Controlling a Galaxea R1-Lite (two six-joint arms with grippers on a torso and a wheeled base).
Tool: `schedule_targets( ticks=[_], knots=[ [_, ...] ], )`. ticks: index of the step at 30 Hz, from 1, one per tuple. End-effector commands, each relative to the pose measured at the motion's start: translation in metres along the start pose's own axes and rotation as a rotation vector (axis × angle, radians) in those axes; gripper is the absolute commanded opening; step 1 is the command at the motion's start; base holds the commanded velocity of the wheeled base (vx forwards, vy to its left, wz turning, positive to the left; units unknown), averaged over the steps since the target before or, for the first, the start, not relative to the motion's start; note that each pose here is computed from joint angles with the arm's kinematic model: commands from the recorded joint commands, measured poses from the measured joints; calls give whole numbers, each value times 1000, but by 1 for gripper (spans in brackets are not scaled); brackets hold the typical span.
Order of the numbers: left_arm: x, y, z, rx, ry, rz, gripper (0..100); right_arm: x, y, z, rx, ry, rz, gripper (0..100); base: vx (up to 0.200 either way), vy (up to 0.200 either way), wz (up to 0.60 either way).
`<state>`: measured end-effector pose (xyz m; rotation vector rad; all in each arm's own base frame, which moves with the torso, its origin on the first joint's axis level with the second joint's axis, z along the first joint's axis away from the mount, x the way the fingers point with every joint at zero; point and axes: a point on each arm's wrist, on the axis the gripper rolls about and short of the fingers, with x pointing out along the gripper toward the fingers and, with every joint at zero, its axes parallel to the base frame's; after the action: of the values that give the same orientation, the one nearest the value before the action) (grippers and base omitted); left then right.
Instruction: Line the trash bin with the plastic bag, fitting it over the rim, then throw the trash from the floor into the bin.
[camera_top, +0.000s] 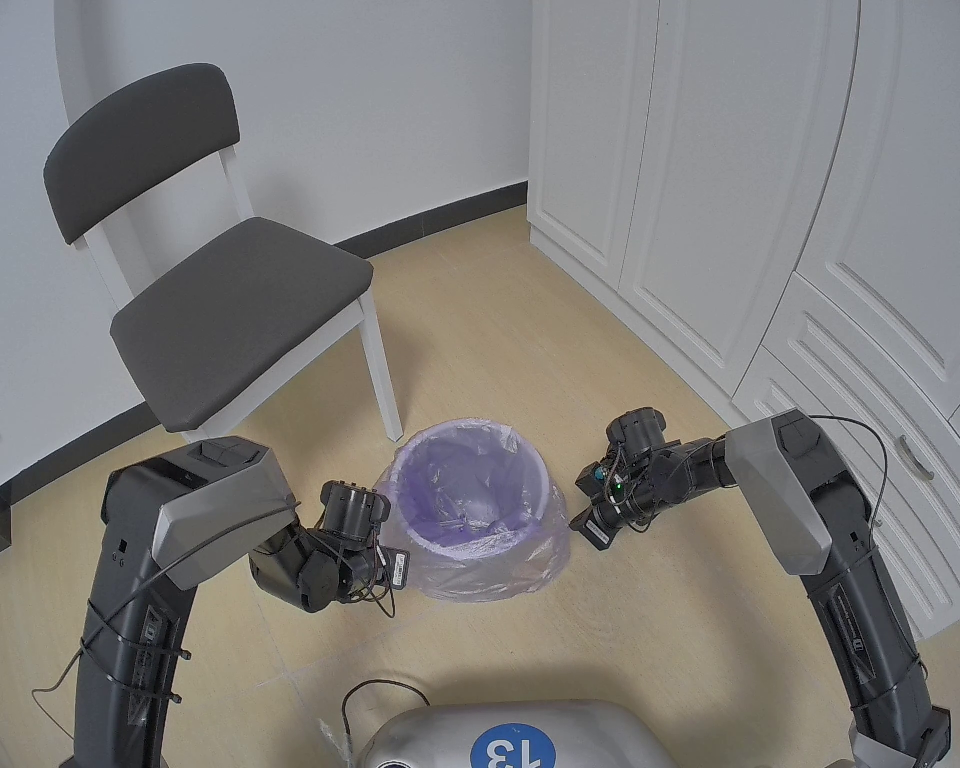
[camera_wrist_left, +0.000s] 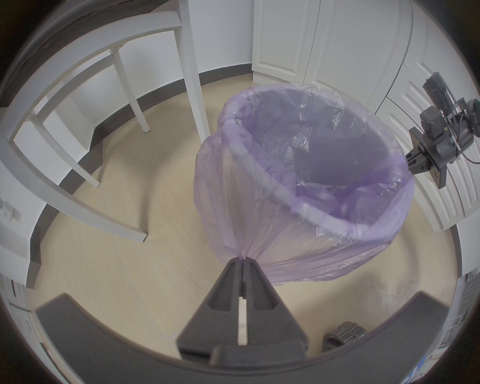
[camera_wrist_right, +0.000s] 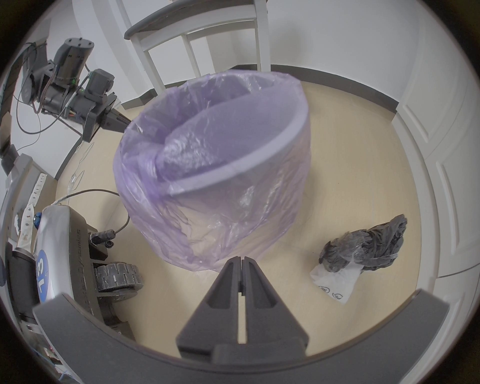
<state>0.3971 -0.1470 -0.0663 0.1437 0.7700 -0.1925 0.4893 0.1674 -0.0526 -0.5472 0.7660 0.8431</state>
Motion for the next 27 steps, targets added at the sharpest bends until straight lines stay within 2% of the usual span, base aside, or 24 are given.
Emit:
schedule_targets(
  ticks=[1,5,9,18,22,27],
  knots=[
    [-9,2,-10,42,36,-16,0,7,4,-5,-12,16,18,0,0,0,0],
    [-15,1,-17,80,60,-87,0,5,4,-3,-50,12,17,0,0,0,0],
    [-13,1,-14,78,53,-97,0,7,6,-4,-63,17,21,0,0,0,0],
    [0,2,3,68,18,-119,0,4,3,-3,-70,9,14,0,0,0,0],
    [10,9,19,55,96,-123,0,-18,-4,-1,-57,7,-2,0,0,0,0],
    [27,20,37,26,56,-104,0,-48,-11,-3,-32,7,-16,0,0,0,0]
  ],
)
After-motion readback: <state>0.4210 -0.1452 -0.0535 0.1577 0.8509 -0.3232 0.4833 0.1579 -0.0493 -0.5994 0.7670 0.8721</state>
